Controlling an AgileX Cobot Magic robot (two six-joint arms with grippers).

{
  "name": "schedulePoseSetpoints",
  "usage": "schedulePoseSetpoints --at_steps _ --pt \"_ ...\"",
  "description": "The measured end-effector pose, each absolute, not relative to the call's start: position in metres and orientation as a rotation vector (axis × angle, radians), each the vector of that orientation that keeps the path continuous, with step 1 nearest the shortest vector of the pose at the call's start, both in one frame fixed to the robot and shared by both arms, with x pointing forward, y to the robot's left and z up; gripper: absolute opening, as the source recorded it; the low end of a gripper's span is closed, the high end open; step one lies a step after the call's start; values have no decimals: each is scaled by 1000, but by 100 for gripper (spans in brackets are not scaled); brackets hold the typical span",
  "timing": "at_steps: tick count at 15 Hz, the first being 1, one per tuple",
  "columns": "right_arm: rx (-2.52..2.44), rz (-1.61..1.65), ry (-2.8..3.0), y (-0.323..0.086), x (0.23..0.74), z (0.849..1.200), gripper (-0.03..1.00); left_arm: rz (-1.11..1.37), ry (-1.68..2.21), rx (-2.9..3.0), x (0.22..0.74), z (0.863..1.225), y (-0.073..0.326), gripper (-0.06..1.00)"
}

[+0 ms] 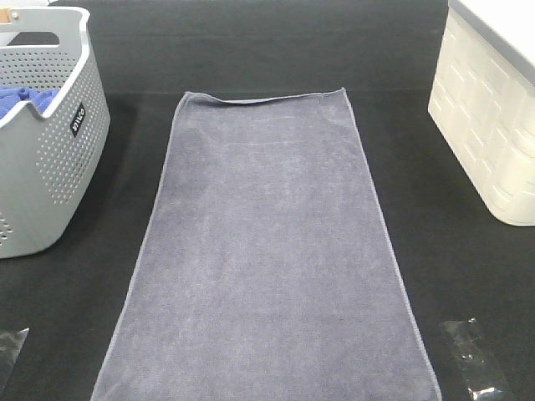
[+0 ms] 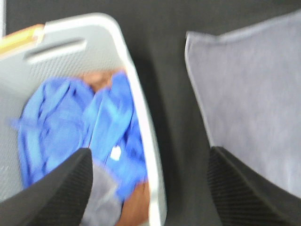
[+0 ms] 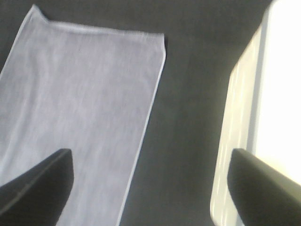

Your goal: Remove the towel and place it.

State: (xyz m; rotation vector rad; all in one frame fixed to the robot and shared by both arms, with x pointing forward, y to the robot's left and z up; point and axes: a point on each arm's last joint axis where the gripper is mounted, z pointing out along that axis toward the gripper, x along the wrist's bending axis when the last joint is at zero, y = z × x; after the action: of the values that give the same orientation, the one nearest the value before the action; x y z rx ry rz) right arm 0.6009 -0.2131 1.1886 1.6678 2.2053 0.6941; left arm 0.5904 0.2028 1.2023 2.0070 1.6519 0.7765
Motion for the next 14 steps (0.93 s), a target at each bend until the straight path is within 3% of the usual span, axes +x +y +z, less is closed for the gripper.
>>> schedulePoseSetpoints --at_steps 5,14 --pt "1725 597 2270 -234 505 1176 83 749 1682 2014 479 1202 241 66" --pt "1859 338 2418 -266 355 1065 83 523 1660 1986 320 1082 280 66"
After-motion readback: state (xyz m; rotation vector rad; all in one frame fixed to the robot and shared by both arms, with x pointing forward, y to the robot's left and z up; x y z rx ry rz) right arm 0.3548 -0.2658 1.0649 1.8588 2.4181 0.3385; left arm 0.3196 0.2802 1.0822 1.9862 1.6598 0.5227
